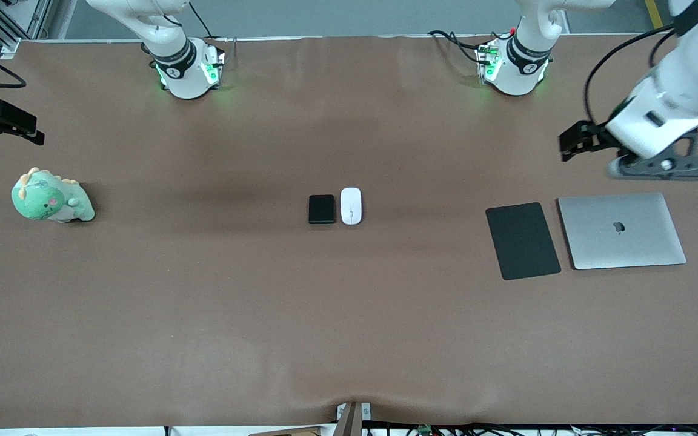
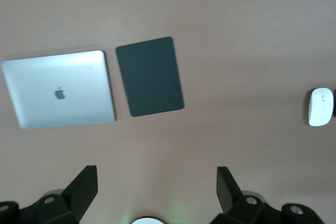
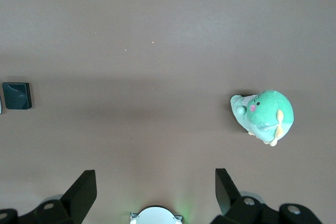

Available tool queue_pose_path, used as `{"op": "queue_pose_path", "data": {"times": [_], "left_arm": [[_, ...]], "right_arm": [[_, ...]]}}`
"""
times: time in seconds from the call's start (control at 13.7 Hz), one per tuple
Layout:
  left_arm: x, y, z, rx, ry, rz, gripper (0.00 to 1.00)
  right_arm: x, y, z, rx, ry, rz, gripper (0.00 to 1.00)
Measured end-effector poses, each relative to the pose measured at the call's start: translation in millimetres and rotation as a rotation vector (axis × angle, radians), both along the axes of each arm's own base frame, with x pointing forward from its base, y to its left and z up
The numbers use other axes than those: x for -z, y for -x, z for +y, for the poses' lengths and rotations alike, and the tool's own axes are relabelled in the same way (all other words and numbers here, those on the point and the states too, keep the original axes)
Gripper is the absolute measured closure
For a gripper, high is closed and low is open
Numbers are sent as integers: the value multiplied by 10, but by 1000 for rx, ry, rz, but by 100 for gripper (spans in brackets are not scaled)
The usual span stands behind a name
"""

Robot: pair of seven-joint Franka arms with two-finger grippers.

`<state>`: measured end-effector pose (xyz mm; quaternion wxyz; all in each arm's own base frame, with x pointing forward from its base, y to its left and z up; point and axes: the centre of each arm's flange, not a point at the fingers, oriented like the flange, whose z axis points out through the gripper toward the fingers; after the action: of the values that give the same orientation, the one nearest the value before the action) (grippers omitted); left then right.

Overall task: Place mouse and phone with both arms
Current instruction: 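Reach the left gripper toward the white mouse beside the phone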

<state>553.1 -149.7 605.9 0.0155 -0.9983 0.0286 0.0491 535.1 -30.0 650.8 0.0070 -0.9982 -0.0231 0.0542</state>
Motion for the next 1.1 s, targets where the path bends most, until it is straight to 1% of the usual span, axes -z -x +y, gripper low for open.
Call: {"op": "queue_pose_path", "data": {"times": [0.37, 0.66, 0.88, 1.1], "left_arm": [[563, -94, -887, -68, 12, 15, 0], [1011, -129, -1451, -115, 34, 19, 0], [1288, -9, -1941, -159, 33, 25, 0], [1624, 62, -2360, -152, 55, 19, 0]], "right_arm": [[2, -1, -4, 1, 0, 0, 0], [9, -5, -9, 2, 0, 2, 0], [16, -9, -8, 1, 0, 3, 0], [20, -11, -4, 1, -1, 4, 0]]}}
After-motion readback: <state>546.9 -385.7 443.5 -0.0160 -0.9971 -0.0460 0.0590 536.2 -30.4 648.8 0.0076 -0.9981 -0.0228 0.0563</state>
